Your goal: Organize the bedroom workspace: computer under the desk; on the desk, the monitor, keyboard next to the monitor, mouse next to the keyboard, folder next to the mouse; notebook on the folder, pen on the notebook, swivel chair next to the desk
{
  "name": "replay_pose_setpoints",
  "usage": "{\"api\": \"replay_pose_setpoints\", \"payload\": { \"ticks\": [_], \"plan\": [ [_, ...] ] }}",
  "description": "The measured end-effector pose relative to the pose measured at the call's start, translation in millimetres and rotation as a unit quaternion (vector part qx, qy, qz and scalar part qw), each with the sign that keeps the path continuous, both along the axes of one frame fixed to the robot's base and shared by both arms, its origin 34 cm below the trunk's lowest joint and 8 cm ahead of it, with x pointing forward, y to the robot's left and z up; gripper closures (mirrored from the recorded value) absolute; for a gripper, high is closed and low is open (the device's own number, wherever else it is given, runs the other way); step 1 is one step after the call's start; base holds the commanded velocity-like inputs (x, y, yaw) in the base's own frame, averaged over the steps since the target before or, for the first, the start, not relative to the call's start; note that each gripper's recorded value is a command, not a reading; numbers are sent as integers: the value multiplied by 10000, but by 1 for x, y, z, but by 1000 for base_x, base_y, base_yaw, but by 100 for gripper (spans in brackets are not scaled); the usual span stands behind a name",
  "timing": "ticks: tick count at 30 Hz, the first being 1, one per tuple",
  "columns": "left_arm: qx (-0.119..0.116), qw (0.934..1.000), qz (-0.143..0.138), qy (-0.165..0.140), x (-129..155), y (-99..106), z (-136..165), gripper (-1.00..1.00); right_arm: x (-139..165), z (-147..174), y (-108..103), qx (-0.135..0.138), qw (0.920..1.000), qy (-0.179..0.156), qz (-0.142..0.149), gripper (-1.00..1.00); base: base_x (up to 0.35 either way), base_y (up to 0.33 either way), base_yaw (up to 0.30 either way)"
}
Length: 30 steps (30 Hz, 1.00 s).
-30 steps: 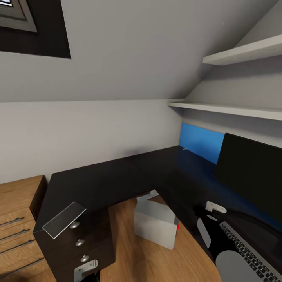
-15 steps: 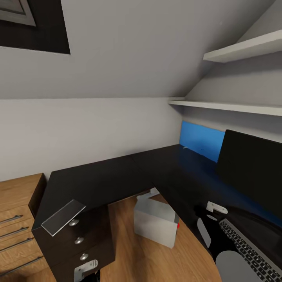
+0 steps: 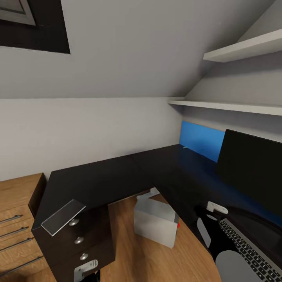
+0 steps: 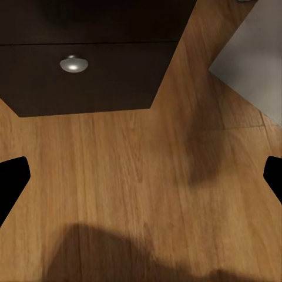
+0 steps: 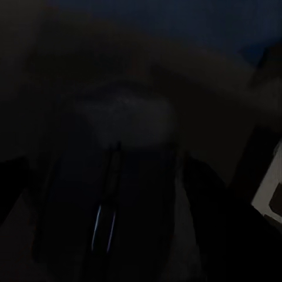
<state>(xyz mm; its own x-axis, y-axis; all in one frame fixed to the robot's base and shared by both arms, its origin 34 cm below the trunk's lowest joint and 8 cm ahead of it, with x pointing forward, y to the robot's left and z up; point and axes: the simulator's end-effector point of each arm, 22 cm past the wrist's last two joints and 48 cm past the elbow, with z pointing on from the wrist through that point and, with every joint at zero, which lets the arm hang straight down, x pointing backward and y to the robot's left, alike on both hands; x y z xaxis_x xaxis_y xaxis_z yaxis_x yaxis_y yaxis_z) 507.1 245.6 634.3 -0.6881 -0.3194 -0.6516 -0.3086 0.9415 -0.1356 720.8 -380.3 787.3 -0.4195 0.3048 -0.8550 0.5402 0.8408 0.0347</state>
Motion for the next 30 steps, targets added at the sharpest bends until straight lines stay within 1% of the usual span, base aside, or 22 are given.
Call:
{"api": "replay_pose_setpoints", "payload": {
  "ticks": [17,20,21,22,23,26,27,28,29,30],
  "plan": [
    [-6,10000,-9,12,-1,0,-1,-100,2,6,-2,-35,9999,-97,-16,-100,0,0,0],
    [5,10000,-10,27,-1,1,-2,-100,10,24,0,-29,9995,-298,-27,-100,0,0,7],
    [9,10000,-11,35,-2,1,-2,-100,14,32,8,14,9992,-389,-1,-100,0,0,47],
    [9,10000,-10,36,-2,1,-2,-100,15,34,12,37,9991,-413,13,-100,0,0,115],
    [9,10000,-11,41,-2,1,-3,-100,17,36,21,85,9990,-448,43,-100,0,0,174],
    [11,10000,-9,78,-4,1,-5,-100,17,36,43,198,9987,-458,115,-100,0,0,231],
    [13,9999,-10,102,-6,1,-7,-100,18,36,47,207,9987,-455,136,-100,0,0,257],
    [13,9999,-12,169,-10,1,-11,-100,18,36,54,213,9986,-452,188,-100,0,0,271],
    [24,9995,-19,312,-19,2,-22,-100,19,35,69,180,9983,-437,329,-100,0,0,276],
    [30,9993,-26,372,-23,2,-26,-100,19,34,78,129,9981,-412,447,-100,0,0,278]
  ]
}}
